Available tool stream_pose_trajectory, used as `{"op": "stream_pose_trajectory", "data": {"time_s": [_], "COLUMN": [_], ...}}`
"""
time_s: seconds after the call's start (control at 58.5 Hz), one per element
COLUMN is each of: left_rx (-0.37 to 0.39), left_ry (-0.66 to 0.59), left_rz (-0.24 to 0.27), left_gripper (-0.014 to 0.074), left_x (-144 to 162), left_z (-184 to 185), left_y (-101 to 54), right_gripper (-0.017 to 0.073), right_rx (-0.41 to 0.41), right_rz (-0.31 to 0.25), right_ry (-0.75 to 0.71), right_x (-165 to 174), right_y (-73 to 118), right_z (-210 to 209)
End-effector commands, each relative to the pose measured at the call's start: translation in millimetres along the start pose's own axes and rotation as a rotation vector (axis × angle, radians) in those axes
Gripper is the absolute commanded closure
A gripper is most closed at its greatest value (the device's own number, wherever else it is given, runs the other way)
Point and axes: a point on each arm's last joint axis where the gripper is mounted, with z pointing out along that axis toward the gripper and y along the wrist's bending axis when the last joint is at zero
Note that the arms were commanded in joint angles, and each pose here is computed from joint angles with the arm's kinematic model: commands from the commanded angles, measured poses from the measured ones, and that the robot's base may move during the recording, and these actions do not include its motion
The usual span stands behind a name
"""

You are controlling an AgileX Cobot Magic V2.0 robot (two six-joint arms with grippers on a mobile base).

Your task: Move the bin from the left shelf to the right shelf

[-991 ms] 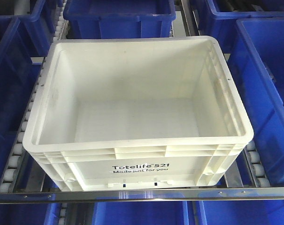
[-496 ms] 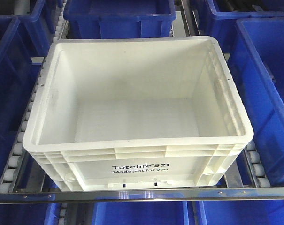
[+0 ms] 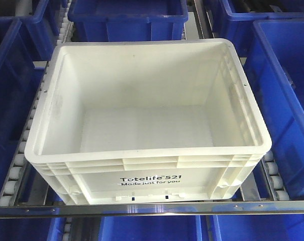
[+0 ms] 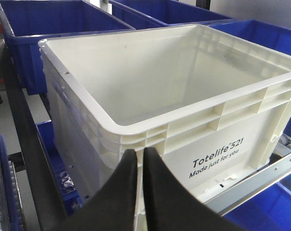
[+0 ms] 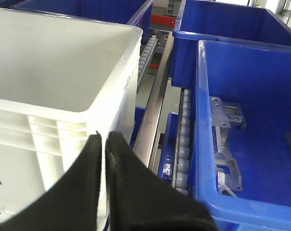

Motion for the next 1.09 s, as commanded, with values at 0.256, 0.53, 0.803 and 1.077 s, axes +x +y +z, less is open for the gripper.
{"op": "stream_pose_trajectory", "data": {"time_s": [0.256,0.53,0.803,1.077], "left_rx": [0.008,0.009,-0.026,-0.292], "left_ry": [-0.095,-0.095,-0.123,-0.197], "left_rz": [-0.007,-0.008,0.024,0.050], "left_gripper": [0.0601,0.0601,0.0601,0.0601], "left_x": [-14,-14,-15,23], "left_z": [-4,-4,-5,17], "left_y": [-0.9,-0.9,1.1,19.3], "right_gripper": [0.0567,0.0567,0.0567,0.0567], "right_rx": [0.005,0.005,0.005,0.005], "right_rz": [-0.010,-0.010,-0.010,-0.010], "right_ry": [-0.104,-0.104,-0.103,-0.104], "right_x": [-14,-14,-14,-14], "right_y": [-1.0,-1.0,-1.0,-1.0], "right_z": [-4,-4,-4,-4]}}
